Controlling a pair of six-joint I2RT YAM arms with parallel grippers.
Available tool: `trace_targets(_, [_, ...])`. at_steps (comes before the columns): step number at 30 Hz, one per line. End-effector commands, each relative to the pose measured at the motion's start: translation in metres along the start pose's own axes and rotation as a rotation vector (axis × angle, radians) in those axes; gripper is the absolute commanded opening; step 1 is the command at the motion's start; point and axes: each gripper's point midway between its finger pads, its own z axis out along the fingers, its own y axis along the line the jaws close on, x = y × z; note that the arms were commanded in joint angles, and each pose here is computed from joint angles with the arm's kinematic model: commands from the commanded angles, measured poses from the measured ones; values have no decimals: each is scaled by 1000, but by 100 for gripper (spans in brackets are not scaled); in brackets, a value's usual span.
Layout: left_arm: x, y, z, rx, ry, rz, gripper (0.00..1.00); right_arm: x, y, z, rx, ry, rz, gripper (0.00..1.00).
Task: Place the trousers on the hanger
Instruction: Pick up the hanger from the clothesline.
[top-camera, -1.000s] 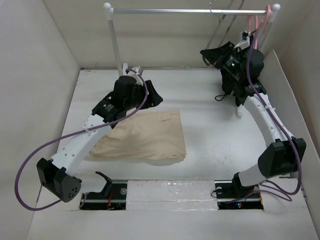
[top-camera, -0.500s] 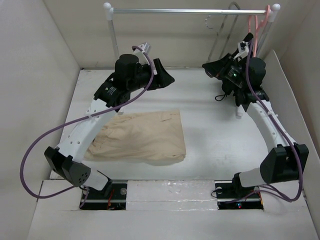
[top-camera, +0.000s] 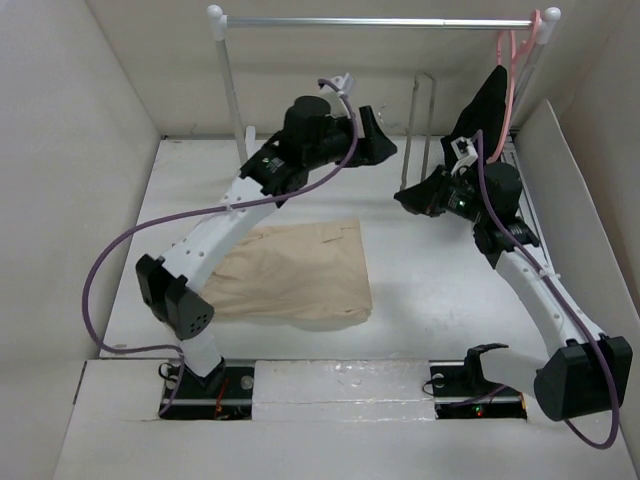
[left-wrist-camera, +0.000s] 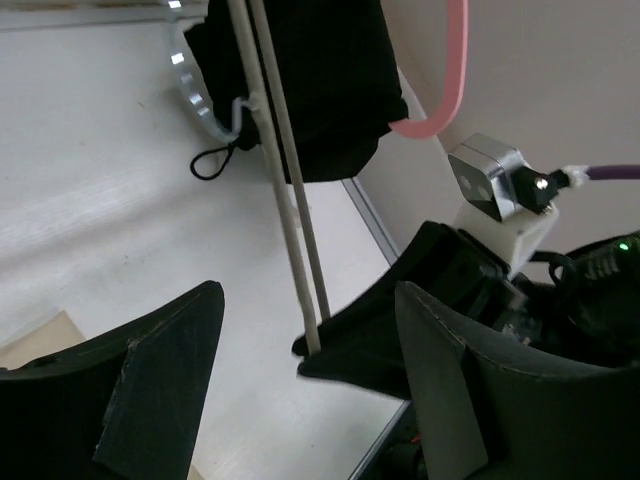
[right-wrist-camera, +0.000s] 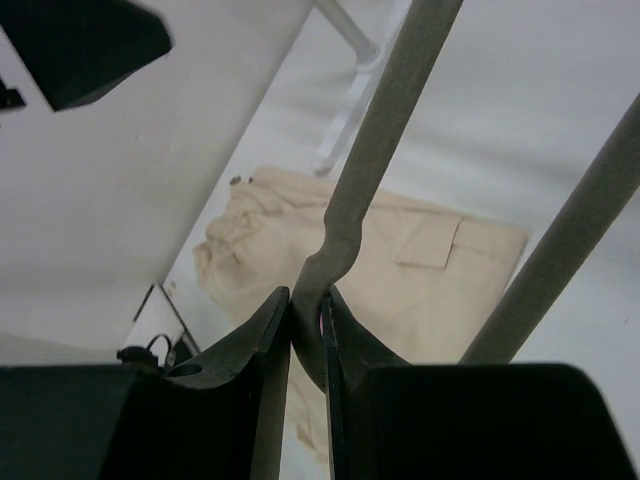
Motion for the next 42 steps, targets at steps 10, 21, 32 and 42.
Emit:
trace_targets(10, [34, 15, 61, -89, -48, 2, 52, 48, 35, -20, -114, 66, -20, 4])
trace_targets(21, [61, 27, 70, -146, -71, -29, 34, 66, 48, -29, -157, 91, 15, 4])
trace_targets(32, [89, 35, 64, -152, -23, -80, 0, 88, 46, -43, -93, 124, 49, 13])
trace_targets(42, [156, 63, 28, -178, -24, -239, 0, 114, 15, -91, 92, 256, -77, 72])
